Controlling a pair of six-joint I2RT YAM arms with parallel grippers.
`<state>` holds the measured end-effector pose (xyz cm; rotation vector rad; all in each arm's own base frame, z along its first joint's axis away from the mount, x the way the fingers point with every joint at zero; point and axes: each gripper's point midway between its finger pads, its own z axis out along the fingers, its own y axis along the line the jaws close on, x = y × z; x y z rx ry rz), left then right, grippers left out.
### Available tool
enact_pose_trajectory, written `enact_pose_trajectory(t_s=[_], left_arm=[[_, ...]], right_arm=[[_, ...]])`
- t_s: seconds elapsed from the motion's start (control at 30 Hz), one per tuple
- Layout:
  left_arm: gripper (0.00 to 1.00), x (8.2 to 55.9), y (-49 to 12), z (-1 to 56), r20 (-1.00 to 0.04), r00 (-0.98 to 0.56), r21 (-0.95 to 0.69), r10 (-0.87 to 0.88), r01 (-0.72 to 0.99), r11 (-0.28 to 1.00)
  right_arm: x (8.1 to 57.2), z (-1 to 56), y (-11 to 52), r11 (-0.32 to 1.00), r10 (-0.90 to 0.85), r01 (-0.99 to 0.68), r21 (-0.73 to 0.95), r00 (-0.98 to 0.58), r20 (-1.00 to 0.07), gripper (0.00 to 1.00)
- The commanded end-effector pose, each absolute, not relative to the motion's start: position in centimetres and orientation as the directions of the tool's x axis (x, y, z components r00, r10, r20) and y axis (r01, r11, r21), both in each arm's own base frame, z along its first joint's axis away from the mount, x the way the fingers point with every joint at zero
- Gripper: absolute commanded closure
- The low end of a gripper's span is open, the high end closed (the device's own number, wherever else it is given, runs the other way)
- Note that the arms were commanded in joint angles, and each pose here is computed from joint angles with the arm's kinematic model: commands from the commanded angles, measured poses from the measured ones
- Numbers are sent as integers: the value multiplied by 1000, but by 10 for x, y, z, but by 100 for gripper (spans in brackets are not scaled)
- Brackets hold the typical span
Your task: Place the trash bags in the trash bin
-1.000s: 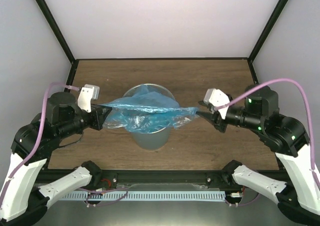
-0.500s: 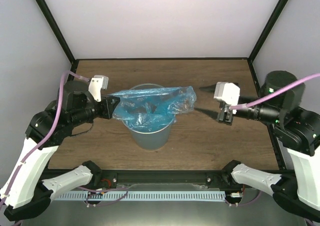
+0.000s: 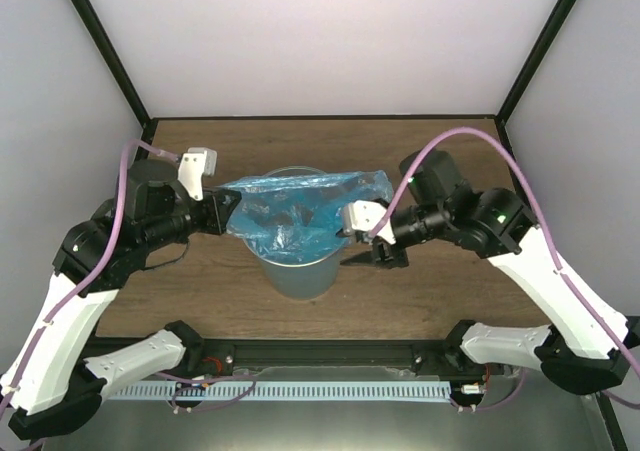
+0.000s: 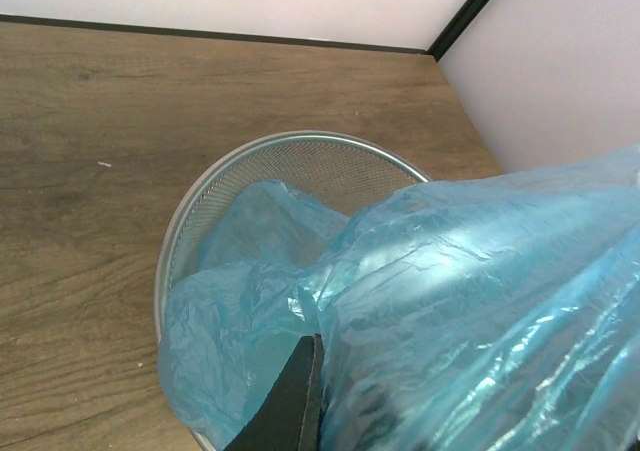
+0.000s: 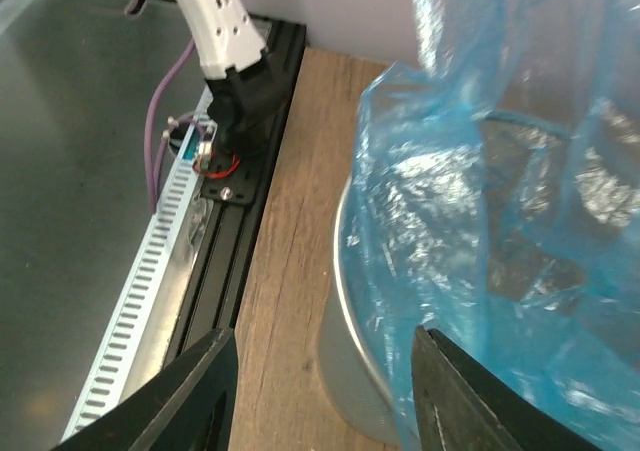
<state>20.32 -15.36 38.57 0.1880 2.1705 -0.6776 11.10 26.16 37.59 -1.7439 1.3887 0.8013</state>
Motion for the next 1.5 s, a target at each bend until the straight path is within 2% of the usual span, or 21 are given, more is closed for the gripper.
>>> enact_pose_trajectory(t_s=[0.0, 0.13, 0.47, 0.63, 0.77, 1.1, 1.2, 1.3, 1.33, 1.47], left_arm=[[96, 206, -154, 391, -768, -630, -412, -111, 354, 840], [96, 207, -156, 392, -768, -631, -413, -109, 358, 837], [96, 208, -159, 390, -767, -633, -417, -106, 365, 833], [96, 207, -159, 390, -765, -636, -416, -101, 369, 831], [96, 207, -159, 390, -767, -634, -412, -97, 370, 833], [96, 206, -156, 391, -773, -626, -407, -101, 367, 836], [96, 206, -155, 391, -773, -626, -407, -103, 365, 838], [96, 204, -154, 389, -770, -630, -407, -102, 361, 839], [96, 204, -153, 387, -767, -633, -405, -100, 358, 841], [96, 199, -152, 371, -737, -672, -396, -70, 346, 851]], right_arm=[[116, 361, 274, -102, -545, -967, -235, 252, -800, 50], [121, 348, 281, -105, -587, -961, -254, 266, -764, 47], [140, 315, 297, -109, -694, -950, -293, 284, -662, 47], [146, 317, 300, -85, -691, -947, -310, 281, -666, 50], [145, 312, 301, -92, -699, -952, -293, 272, -661, 58], [145, 297, 300, -106, -725, -956, -273, 262, -637, 60], [147, 294, 301, -104, -731, -957, -271, 258, -631, 70], [147, 306, 302, -90, -711, -953, -288, 264, -652, 95], [147, 313, 302, -82, -697, -950, -300, 269, -665, 99], [135, 342, 296, -77, -638, -946, -313, 288, -714, 99]])
